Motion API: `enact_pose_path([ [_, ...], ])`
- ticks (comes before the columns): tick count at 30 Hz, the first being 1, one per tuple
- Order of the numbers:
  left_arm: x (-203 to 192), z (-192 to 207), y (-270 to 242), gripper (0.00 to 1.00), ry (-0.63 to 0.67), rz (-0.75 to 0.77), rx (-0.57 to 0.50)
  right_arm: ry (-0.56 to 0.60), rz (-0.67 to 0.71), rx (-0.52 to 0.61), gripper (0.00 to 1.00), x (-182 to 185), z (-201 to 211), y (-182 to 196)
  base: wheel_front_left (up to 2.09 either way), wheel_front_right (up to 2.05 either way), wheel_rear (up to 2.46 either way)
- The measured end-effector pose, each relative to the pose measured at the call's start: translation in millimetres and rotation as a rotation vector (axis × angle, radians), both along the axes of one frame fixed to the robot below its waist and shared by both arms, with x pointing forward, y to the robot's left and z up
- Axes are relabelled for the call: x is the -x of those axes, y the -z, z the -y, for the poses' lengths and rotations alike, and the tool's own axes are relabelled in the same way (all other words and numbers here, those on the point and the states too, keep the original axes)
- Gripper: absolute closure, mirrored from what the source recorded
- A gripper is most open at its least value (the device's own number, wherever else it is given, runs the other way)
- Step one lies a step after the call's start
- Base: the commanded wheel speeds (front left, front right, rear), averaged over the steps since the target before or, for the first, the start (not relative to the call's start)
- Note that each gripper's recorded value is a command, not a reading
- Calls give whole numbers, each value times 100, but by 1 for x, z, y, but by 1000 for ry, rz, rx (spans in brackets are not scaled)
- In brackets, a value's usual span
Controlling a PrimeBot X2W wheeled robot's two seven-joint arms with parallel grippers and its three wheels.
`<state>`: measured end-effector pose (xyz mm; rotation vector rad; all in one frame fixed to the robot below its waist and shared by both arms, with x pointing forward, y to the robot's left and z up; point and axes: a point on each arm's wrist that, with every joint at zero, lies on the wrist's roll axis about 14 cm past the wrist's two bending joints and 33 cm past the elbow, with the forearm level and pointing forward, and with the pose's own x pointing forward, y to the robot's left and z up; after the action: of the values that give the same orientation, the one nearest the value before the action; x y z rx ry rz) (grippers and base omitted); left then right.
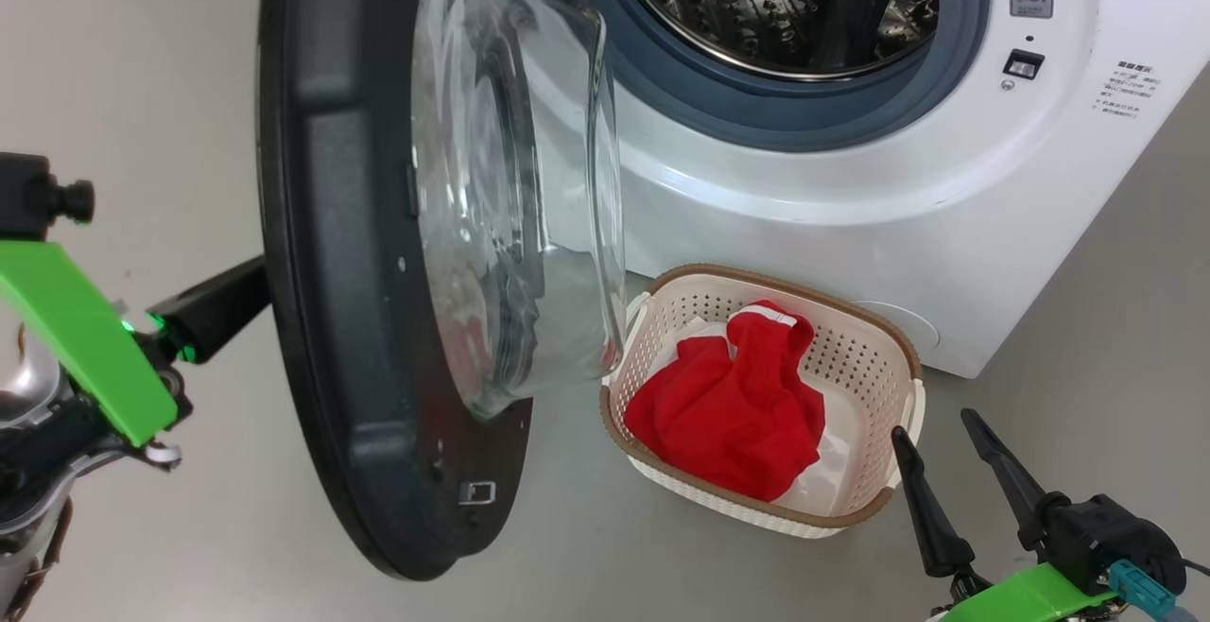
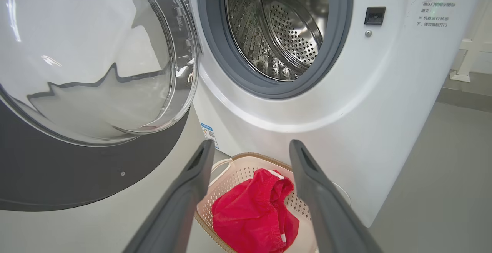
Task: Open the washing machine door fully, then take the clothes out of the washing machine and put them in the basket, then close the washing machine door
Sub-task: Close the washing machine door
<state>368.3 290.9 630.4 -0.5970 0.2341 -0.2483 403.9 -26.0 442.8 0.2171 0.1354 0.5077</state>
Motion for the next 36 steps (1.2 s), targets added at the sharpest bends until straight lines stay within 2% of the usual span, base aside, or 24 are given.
enact_pose_path([
  [9, 3, -8, 7, 100, -66, 36, 2, 2, -7, 5, 0, 5, 2, 2, 0, 0, 0],
  [15, 13, -34, 24, 98, -193, 56, -43, -16, 1, 2, 0, 7, -4, -2, 0, 0, 0],
  [16, 16, -37, 29, 90, -211, 54, -40, -21, 3, 1, 0, 8, -5, -2, 0, 0, 0],
  [17, 19, -40, 35, 75, -228, 50, -38, -26, 5, 0, 0, 9, -7, -3, 0, 0, 0],
  [19, 26, -44, 45, 52, -258, 40, -35, -37, 10, -1, 0, 10, -11, -6, 0, 0, 0],
  [20, 29, -46, 50, 31, -274, 36, -31, -41, 11, -6, 0, 11, -12, -7, 0, 0, 0],
  [21, 33, -49, 55, 15, -293, 34, -26, -45, 13, -8, 0, 11, -13, -8, 0, 0, 0],
  [22, 37, -52, 60, 4, -311, 32, -22, -49, 17, -9, 0, 12, -15, -9, 0, 0, 0],
  [23, 40, -54, 64, 4, -330, 31, -18, -54, 19, -9, 0, 12, -16, -10, 0, 0, 0],
  [24, 44, -56, 68, 0, -344, 29, -15, -58, 22, -10, 0, 13, -18, -11, 0, 0, 0],
  [28, 58, -62, 86, 0, -406, 23, 2, -77, 29, -18, 0, 16, -24, -15, 0, 0, 0],
  [36, 86, -77, 121, 0, -542, 18, -32, -104, 42, -22, 0, 19, -32, -20, 0, 0, 0],
])
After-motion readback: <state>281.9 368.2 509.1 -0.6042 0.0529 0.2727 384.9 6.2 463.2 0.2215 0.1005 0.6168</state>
